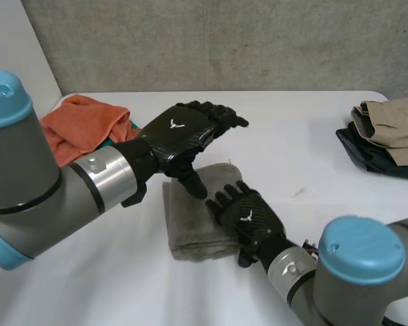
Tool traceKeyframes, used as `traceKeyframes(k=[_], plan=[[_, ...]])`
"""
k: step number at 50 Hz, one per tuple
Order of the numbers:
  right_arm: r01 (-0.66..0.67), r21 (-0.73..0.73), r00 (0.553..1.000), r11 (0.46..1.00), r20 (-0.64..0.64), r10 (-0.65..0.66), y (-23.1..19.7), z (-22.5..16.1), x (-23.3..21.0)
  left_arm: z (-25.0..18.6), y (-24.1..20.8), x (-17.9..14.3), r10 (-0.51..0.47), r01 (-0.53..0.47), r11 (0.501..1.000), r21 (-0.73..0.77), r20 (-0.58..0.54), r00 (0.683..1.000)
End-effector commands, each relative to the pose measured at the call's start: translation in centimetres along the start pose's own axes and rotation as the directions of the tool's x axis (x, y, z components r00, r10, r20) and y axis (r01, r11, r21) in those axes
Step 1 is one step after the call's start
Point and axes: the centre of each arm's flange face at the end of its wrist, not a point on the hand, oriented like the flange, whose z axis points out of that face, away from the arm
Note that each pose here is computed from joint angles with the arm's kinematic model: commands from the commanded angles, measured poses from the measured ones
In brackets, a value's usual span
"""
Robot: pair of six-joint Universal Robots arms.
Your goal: Fold the laundry.
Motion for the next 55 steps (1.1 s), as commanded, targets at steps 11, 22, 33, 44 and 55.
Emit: traceKeyframes(k=[11,22,33,44,55], plan=[[0.119,0.087,0.992,0.989,-0.048,-0.115,1.8,4.2,-0.3,-0.2,0.1,-0.1,-0.026,0.026,0.999,-0.02,-0.001,1.0],[0.116,0.139,0.991,0.984,-0.078,-0.106,0.5,5.6,0.7,-0.2,0.1,-0.1,-0.027,0.027,0.999,-0.02,-0.001,1.0],[0.121,0.194,0.989,0.974,-0.111,-0.101,-0.6,7.7,1.6,-0.2,0.3,0.0,-0.03,0.03,0.999,-0.023,-0.003,1.0],[0.045,0.359,0.942,0.932,-0.326,0.08,-5.7,8.6,12.9,-0.6,-1.2,-0.1,-0.005,0.005,1.0,0.013,0.022,1.0],[0.164,0.482,0.755,0.861,-0.622,0.205,-7.1,5.9,32.0,-0.9,-2.2,0.6,0.009,-0.01,0.999,0.04,0.013,1.0]])
